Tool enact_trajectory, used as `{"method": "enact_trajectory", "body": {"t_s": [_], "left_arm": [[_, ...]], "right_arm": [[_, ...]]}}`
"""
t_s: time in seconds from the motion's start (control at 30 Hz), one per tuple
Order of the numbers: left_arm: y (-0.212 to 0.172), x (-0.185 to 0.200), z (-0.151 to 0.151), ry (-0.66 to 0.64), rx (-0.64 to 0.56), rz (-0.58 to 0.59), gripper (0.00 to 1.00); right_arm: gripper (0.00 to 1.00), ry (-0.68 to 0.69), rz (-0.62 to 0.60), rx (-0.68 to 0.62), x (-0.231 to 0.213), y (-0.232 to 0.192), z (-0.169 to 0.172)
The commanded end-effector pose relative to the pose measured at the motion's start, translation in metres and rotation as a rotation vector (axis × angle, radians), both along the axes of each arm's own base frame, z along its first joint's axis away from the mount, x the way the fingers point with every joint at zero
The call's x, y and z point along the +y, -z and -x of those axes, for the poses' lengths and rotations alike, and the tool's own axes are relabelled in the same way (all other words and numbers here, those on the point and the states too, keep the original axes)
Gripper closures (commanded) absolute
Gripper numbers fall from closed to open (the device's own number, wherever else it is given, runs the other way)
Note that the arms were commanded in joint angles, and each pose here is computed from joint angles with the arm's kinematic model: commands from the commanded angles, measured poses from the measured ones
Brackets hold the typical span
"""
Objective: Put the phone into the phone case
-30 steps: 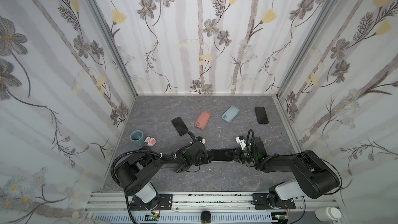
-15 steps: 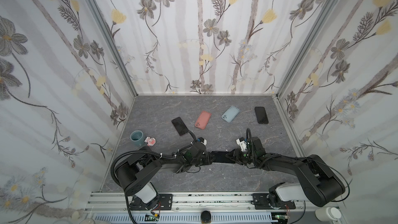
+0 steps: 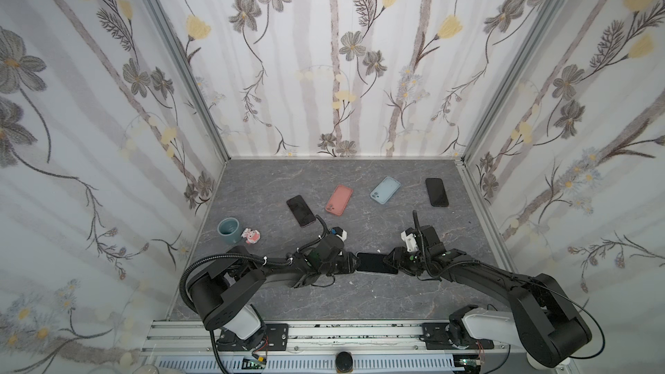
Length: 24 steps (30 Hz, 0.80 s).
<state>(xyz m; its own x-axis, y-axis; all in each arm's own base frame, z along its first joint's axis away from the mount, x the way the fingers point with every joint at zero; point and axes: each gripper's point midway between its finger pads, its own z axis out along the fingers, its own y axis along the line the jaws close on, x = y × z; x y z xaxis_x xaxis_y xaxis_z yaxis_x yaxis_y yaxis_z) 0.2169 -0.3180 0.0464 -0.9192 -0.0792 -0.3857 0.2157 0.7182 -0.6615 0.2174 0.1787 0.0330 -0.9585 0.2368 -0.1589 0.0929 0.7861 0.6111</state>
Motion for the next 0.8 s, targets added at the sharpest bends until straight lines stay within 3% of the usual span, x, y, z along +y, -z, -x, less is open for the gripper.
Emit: {"method": "enact_trajectory", "body": {"t_s": [0.0,0.53,0.77], "left_arm": [[-0.001,0.002,-0.005,0.004,-0.031,-0.033,0.61],[-0.002,-0.01,-0.008,0.041,-0.026,-0.039,0.63],[0.002,-0.019,-0.004,0.082,-0.006,-0.044,0.63]], "right_arm": [[0.46,-0.002,0.083,0.026,-0.013,0.005,0.009],[0.41,-0.008,0.211,0.004,-0.036,-0.008,0.015],[0.53,-0.013,0.208,0.013,-0.038,-0.001,0.021]]}}
